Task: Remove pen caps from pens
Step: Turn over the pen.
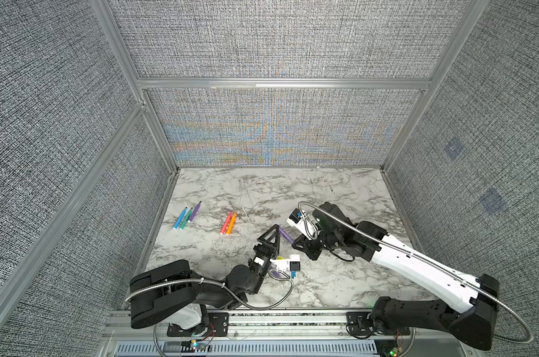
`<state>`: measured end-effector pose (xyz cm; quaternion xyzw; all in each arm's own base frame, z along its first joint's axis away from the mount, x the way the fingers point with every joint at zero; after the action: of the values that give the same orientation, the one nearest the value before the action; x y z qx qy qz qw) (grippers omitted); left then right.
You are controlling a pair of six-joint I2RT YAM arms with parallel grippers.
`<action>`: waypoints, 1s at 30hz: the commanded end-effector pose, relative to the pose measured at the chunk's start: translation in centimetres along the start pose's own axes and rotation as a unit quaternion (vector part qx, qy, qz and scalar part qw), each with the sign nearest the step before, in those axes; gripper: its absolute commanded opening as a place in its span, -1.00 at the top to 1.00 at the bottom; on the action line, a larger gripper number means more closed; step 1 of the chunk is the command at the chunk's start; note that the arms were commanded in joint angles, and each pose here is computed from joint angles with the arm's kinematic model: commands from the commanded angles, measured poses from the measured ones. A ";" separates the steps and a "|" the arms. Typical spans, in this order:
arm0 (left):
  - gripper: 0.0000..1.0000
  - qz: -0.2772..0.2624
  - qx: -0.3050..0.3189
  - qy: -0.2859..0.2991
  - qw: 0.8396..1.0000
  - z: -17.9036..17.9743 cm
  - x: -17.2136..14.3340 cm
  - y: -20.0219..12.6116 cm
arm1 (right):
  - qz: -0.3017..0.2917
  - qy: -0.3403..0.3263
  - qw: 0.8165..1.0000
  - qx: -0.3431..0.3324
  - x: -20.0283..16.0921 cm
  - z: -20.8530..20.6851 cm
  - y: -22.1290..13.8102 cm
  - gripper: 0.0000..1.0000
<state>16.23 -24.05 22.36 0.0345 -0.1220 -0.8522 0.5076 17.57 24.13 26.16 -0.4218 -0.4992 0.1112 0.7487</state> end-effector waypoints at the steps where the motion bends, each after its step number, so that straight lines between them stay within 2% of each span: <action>1: -0.32 0.005 0.030 -0.025 0.999 1.2 -0.1 -0.1 | -0.001 -0.010 1.000 0.006 0.3 0.5 -0.5 1.00; 5: -0.28 0.000 0.026 -0.027 0.999 0.9 0.3 -0.1 | -0.001 -0.020 1.000 0.010 0.6 0.9 -0.7 1.00; 11: -0.09 -0.003 0.027 -0.032 0.999 0.9 0.3 -0.1 | 0.004 -0.026 1.000 0.014 0.4 1.0 -0.5 1.00; 13: 0.04 -0.003 0.025 -0.032 0.999 0.8 0.3 -0.1 | 0.008 -0.029 0.999 0.015 0.3 1.1 -0.5 1.00; 16: 0.47 -0.003 0.022 -0.031 0.999 0.6 0.4 0.0 | 0.009 -0.031 0.999 0.015 0.3 1.2 -0.5 1.00; 25: 0.88 0.003 0.022 -0.040 0.999 0.6 0.4 0.2 | 0.006 -0.033 0.999 0.006 0.2 1.1 -0.8 1.00; 30: 0.99 0.011 0.021 -0.078 0.997 0.5 0.3 0.3 | -0.021 -0.029 0.999 -0.040 1.1 0.4 -2.1 0.98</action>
<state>16.26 -24.76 21.19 0.0285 -0.1009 -0.8544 0.5090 16.81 23.95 27.52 -0.4268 -0.5193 0.1131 0.7317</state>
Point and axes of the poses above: each gripper's point midway between its finger pads, its own y axis out along the fingers, its own z axis along the line the jaws close on, x = y × z, the point moved 7 cm from there along -y, back along the fingers, and after that the axes turned 2 degrees about -y, right-handed, at the moved point
